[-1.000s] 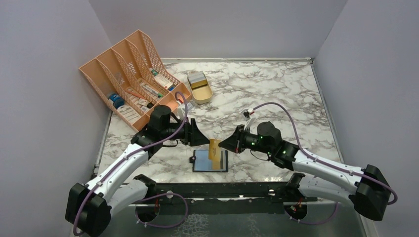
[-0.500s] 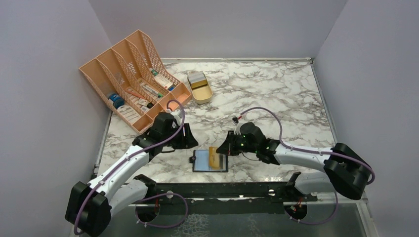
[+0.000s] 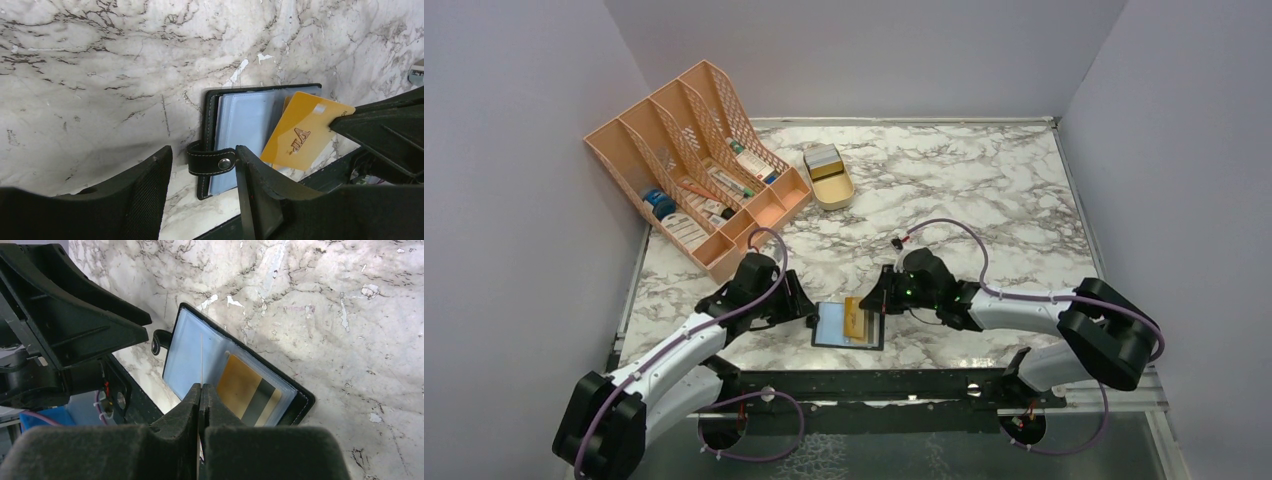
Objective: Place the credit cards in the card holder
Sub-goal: Insert the credit card into the card holder.
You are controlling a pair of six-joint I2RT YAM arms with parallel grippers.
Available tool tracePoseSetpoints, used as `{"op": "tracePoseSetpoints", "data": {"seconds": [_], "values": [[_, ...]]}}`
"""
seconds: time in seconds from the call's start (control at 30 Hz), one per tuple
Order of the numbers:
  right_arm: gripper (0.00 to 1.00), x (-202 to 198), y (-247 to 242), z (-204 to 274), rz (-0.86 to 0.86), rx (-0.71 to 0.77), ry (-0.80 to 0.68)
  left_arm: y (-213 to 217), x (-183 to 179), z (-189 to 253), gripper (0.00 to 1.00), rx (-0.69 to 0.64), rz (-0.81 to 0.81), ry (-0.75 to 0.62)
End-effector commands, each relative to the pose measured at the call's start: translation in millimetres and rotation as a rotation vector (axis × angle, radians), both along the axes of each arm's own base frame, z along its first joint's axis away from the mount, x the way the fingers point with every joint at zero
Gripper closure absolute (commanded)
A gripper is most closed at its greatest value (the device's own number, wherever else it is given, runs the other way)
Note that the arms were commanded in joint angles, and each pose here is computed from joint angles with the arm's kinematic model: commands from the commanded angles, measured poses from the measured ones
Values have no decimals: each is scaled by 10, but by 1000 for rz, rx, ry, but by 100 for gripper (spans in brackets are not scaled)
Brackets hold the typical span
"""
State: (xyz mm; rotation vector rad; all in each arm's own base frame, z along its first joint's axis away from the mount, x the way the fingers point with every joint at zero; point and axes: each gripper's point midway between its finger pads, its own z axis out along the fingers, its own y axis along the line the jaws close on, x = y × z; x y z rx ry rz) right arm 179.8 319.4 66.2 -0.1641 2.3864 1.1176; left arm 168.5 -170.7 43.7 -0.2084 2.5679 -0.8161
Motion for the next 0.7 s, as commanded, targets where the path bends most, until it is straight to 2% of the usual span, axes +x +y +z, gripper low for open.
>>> {"op": "tracePoseSetpoints", "data": {"seconds": [0.0,0.17,0.47,0.67], "values": [[99,137,-5,16,-54,9,-29,-23,77,-38,49,-21,49,-9],[99,163,-71,-6,-86,7,-21,-58,31,-123,53,-38,40,22],[99,162,-159,-80,-106,31,27,-176,-6,-121,70,-131,35,25],[99,135,-201,-93,-118,51,50,-220,-48,-183,71,-158,33,57]]}}
